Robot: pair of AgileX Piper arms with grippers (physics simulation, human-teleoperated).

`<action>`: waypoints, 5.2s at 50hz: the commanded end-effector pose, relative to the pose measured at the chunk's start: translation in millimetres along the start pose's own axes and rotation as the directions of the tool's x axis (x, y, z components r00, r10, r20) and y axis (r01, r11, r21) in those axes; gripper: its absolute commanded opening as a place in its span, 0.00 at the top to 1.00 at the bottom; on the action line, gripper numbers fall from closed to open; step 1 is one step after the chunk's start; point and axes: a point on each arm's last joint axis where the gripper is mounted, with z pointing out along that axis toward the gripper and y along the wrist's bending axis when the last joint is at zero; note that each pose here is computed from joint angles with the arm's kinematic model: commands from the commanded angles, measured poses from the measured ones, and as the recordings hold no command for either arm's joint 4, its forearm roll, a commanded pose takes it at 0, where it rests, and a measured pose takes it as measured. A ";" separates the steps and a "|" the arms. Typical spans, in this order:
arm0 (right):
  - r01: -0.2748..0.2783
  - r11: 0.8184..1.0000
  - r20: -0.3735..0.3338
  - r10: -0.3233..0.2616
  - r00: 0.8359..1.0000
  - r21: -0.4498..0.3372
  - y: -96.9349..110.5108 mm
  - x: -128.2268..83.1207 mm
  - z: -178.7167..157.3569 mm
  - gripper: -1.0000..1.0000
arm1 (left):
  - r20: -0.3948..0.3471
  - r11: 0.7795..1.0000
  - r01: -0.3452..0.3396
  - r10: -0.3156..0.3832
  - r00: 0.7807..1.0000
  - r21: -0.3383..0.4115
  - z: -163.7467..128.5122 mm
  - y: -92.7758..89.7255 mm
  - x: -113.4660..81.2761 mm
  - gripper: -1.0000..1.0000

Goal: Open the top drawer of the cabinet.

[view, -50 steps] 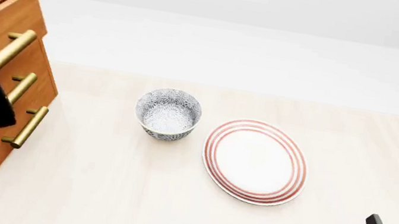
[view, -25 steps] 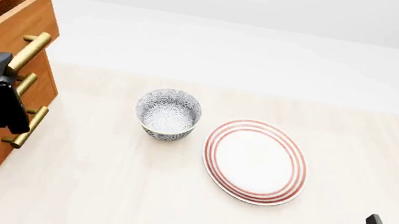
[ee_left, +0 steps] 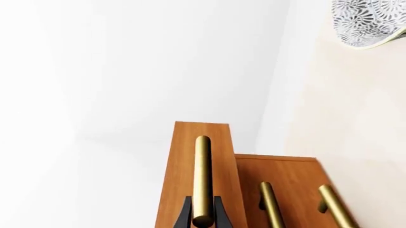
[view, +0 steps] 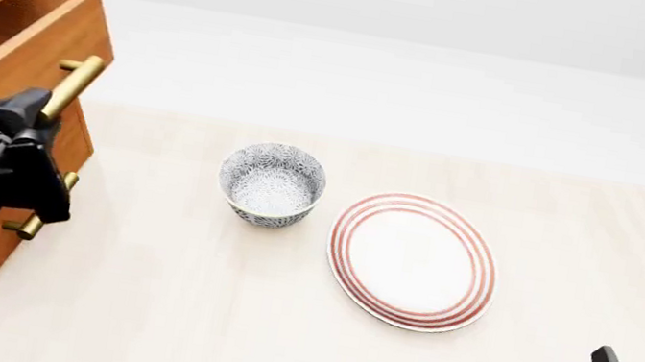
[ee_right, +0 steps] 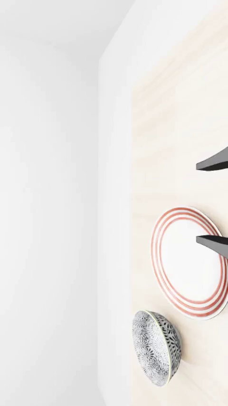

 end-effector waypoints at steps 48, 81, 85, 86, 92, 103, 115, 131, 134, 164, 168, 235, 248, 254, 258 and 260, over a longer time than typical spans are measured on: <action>0.000 1.000 0.000 0.000 1.000 0.000 0.0 0.0 0.0 0.00 | 0.140 0.998 0.062 -0.065 0.988 0.021 -29.2 -10.7 -30.1 1.00; 0.000 1.000 0.000 0.000 1.000 0.000 0.0 0.0 0.0 0.00 | 0.229 0.996 0.085 -0.085 0.970 0.008 -57.1 6.4 -42.6 0.00; 0.000 1.000 0.000 0.000 1.000 0.000 0.0 0.0 0.0 0.00 | 0.247 0.996 0.088 -0.089 0.965 0.014 -59.2 5.8 -45.6 0.00; 0.000 1.000 0.000 0.000 1.000 0.000 0.0 0.0 0.0 0.00 | 0.247 0.996 0.090 -0.091 0.965 0.013 -60.0 6.2 -45.4 0.00; 0.000 1.000 0.000 0.000 1.000 0.000 0.0 0.0 0.0 0.00 | 0.275 0.996 0.094 -0.091 0.957 0.005 -65.0 10.5 -49.1 0.00; 0.000 1.000 0.000 0.000 1.000 0.000 0.0 0.0 0.0 0.00 | 0.275 0.973 0.227 -0.229 0.934 0.036 -76.6 43.3 -48.0 0.00; 0.000 1.000 0.000 0.000 1.000 0.000 0.0 0.0 0.0 0.00 | 0.214 0.899 0.432 -0.438 0.873 0.073 -89.4 83.5 -39.3 0.00; 0.000 1.000 0.000 0.000 1.000 0.000 0.0 0.0 0.0 0.00 | 0.172 0.773 0.629 -0.632 0.755 0.078 -96.8 111.1 -33.4 0.00; 0.000 1.000 0.000 0.000 1.000 0.000 0.0 0.0 0.0 0.00 | 0.159 0.732 0.676 -0.680 0.716 0.089 -97.2 118.4 -33.0 0.00; 0.000 1.000 0.000 0.000 1.000 0.000 0.0 0.0 0.0 0.00 | -0.138 0.456 0.880 -0.871 0.472 0.133 -61.1 162.8 -23.9 0.00; 0.000 1.000 0.000 0.000 1.000 0.000 0.0 0.0 0.0 0.00 | -0.163 0.452 0.885 -0.870 0.465 0.109 -64.1 168.3 -19.0 0.00; 0.000 1.000 0.000 0.000 1.000 0.000 0.0 0.0 0.0 0.00 | -0.520 0.155 0.988 -0.841 0.145 0.026 -20.0 176.6 -7.8 0.00; 0.000 1.000 0.000 0.000 1.000 0.000 0.0 0.0 0.0 0.00 | -0.540 0.125 0.992 -0.834 0.117 0.021 -19.4 168.5 -9.7 0.00; 0.000 1.000 0.000 0.000 1.000 0.000 0.0 0.0 0.0 0.00 | -0.530 0.114 0.993 -0.841 0.108 0.021 -19.4 168.0 -11.3 0.00; 0.000 1.000 0.000 0.000 1.000 0.000 0.0 0.0 0.0 0.00 | -0.532 0.105 0.994 -0.841 0.102 0.024 -17.7 163.4 -12.7 0.00; 0.000 1.000 0.000 0.000 1.000 0.000 0.0 0.0 0.0 0.00 | -0.533 0.104 0.994 -0.840 0.099 0.022 -17.5 161.6 -12.3 0.00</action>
